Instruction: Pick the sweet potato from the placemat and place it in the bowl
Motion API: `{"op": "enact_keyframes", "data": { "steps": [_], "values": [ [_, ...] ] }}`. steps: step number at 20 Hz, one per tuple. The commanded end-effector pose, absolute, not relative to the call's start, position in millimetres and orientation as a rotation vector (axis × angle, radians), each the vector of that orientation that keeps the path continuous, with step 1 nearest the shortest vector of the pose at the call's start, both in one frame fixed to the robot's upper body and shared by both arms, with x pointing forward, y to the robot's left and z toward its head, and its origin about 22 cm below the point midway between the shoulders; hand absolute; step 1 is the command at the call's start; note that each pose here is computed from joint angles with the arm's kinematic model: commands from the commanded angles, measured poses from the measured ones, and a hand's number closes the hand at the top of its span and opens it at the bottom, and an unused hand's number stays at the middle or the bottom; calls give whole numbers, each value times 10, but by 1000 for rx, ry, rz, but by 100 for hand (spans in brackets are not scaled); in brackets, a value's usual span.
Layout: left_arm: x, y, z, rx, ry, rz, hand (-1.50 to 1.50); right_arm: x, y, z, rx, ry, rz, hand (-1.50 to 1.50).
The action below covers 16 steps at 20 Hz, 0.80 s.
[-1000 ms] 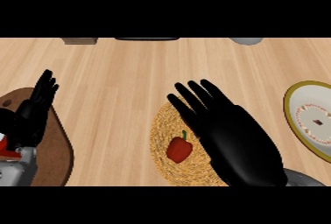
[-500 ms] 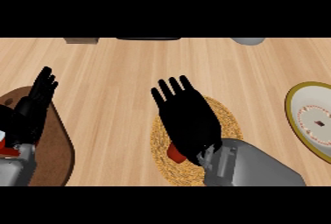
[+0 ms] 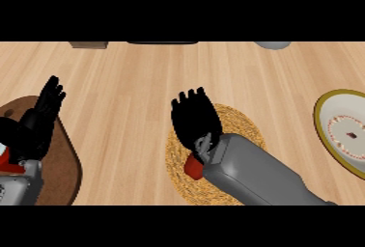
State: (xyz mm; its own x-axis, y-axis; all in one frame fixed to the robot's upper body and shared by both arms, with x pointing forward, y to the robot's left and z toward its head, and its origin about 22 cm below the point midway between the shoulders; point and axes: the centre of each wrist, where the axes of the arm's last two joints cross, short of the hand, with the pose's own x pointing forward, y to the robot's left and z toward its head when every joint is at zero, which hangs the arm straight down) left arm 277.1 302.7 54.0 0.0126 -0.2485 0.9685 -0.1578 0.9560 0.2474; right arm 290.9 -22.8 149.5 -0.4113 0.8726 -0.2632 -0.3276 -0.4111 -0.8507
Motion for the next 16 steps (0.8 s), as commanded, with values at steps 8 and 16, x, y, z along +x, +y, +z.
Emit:
{"op": "enact_keyframes", "data": {
  "steps": [8,16],
  "values": [
    [2804,2982,630,306,-1571,-79,0,3022,-248,1217,-1079,-812,2033,-150],
    [2721,3095,523,328,-1563,-69,0,2865,-369,921,-1104,-869,2014,-150]
  ]
}}
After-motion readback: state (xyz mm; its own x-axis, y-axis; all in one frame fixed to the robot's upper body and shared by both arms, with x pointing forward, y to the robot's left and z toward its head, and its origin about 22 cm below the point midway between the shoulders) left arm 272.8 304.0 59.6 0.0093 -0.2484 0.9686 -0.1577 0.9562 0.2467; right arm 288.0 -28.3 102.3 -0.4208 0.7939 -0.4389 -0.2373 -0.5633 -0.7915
